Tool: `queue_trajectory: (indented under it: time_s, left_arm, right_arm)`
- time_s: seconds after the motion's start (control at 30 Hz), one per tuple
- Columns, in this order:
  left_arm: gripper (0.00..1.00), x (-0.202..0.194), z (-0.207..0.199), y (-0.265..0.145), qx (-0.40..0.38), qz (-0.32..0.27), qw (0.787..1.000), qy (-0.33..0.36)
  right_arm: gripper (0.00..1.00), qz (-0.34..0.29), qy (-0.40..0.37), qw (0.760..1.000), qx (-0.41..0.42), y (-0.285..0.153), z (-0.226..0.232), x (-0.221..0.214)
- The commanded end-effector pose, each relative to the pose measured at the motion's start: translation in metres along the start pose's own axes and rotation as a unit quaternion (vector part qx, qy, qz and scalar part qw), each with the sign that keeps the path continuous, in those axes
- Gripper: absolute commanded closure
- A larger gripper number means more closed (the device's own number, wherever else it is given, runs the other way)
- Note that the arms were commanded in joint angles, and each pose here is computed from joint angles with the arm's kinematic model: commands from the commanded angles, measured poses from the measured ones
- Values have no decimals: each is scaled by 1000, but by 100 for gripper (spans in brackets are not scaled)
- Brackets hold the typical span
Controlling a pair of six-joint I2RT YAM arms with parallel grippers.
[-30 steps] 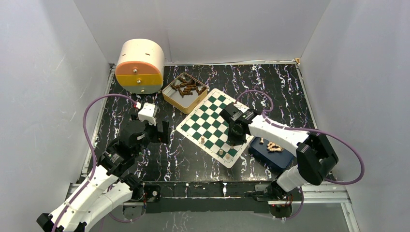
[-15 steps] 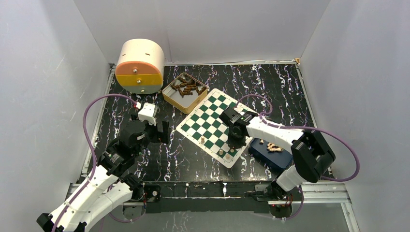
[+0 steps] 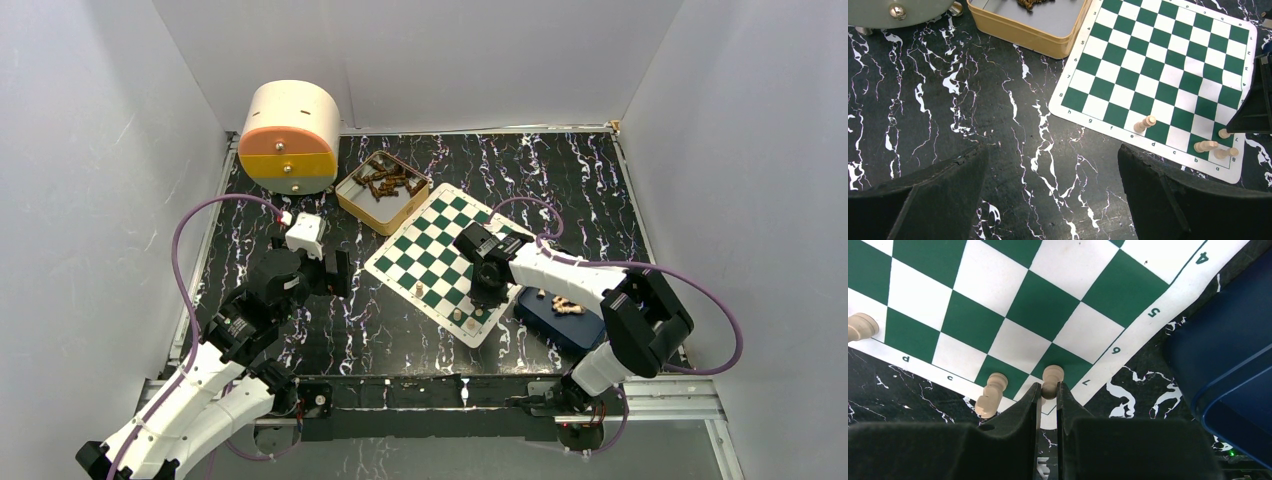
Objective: Set up the chess pieces on the board
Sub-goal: Place the chess piece on the chessboard.
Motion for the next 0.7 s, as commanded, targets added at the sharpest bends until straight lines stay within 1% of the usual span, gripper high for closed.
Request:
queue_trajectory:
  time_s: [0.0, 0.37, 0.67]
  left_arm:
    - [3, 3, -1, 0, -2, -13, 1000, -3]
    - [3, 3, 0, 0, -1, -12, 1000, -2]
    - [3, 3, 0, -1, -1, -13, 1000, -3]
  right_arm:
    - [79, -2, 4, 1000, -5, 4, 0, -1]
    - [79, 3, 2, 1000, -13, 7, -2, -3]
    - [71, 1, 2, 1000, -11, 6, 0, -1]
Point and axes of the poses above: each gripper's point midway between its finger pads, its own y axis out along the fingers, its own z axis along the line the jaws close on, x = y × z, the point moved 4 cm from there along -y, back along the fingers, and after that the axes turned 3 degrees about y, right-handed, at the moved point
